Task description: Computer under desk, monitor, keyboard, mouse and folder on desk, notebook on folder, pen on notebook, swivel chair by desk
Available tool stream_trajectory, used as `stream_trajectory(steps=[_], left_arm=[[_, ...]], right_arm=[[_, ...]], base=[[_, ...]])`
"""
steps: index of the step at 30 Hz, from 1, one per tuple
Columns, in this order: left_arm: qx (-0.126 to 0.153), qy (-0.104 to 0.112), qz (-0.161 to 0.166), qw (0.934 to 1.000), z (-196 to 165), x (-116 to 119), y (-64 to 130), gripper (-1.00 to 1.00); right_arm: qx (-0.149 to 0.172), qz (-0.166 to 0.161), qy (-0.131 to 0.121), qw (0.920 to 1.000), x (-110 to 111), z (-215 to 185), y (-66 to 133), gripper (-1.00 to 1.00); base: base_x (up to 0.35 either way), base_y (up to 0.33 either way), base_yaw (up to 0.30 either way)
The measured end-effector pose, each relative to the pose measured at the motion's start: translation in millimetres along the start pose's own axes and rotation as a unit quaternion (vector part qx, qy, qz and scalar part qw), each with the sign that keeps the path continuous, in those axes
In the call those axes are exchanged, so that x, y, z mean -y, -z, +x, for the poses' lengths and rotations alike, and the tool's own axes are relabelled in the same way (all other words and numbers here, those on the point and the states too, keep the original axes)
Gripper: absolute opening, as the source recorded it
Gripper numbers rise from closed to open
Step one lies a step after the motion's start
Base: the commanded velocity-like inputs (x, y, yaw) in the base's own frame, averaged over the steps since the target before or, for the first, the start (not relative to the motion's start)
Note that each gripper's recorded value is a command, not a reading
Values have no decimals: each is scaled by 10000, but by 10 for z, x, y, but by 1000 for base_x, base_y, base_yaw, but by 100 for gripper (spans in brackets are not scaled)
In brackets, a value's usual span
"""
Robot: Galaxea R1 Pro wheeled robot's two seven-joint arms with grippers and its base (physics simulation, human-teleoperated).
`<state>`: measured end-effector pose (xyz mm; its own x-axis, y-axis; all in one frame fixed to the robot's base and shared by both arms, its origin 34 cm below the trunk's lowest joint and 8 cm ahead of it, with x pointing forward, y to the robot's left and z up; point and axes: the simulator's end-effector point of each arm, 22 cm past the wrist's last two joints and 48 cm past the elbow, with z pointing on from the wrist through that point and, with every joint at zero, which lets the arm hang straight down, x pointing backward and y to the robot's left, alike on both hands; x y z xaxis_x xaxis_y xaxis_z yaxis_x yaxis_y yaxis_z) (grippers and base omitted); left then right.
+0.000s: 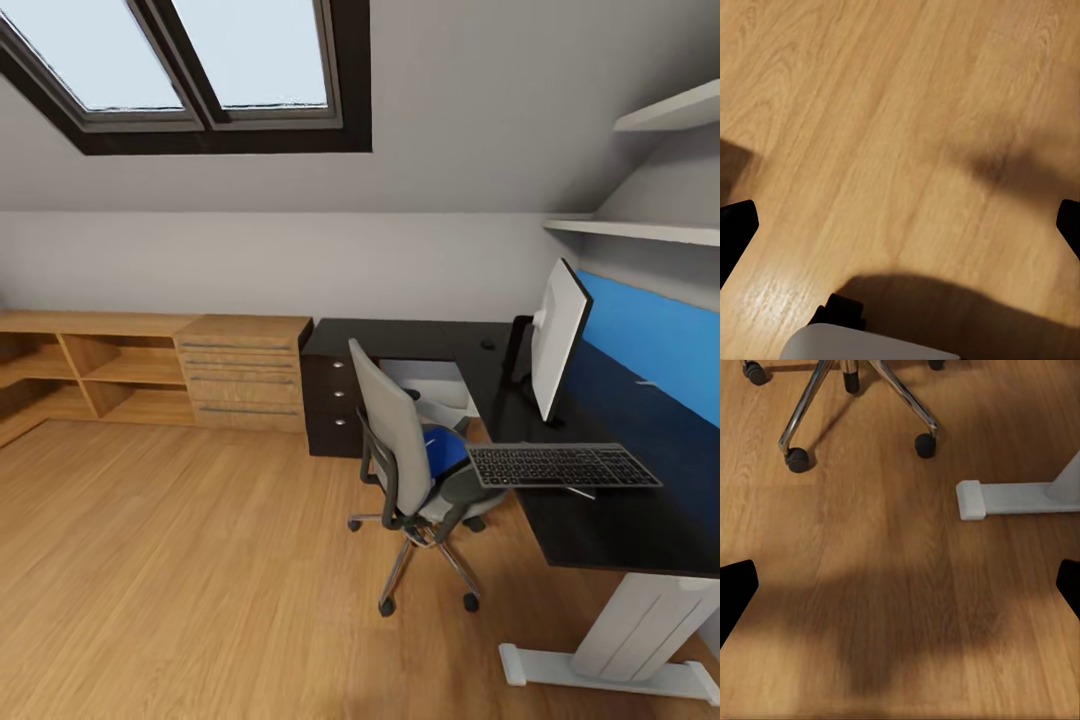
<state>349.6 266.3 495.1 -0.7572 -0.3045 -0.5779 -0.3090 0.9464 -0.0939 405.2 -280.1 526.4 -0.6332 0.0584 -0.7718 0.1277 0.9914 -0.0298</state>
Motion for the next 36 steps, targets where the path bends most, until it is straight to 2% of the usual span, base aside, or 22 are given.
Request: stream_trajectory(steps=[13,16,20,23,26,27,31,33,36], left_arm=[[-79,-3,-25,10000,167,-41,-177,100],[10,6,-245,9997,109,-125,-233,100],[263,68,-704,9971,-91,-244,-304,100],[374,117,-764,9963,-209,-180,-359,100],[372,34,-671,9970,-389,-1,-431,100],[317,-61,-606,9976,-487,88,-456,100],[175,-226,-480,9984,-719,253,-507,100],[113,-275,-441,9986,-800,303,-520,100],[60,-302,-427,9986,-800,318,-552,100]], right_arm=[[6,-37,-13,10000,-51,178,-131,100],[6,-78,6,10000,-82,222,-159,100],[60,-131,19,9999,-131,234,-217,100],[138,-174,-34,9997,-226,208,-268,100],[354,-223,-156,9990,-378,40,-369,100],[504,-241,-205,9982,-431,-95,-428,100],[923,-263,-304,9949,-514,-495,-629,100],[1085,-277,-341,9931,-555,-739,-773,100],[1145,-280,-367,9924,-581,-923,-931,100]], base=[[0,0,0],[0,0,0],[0,0,0],[0,0,0],[0,0,0],[0,0,0],[0,0,0],[0,0,0],[0,0,0]])
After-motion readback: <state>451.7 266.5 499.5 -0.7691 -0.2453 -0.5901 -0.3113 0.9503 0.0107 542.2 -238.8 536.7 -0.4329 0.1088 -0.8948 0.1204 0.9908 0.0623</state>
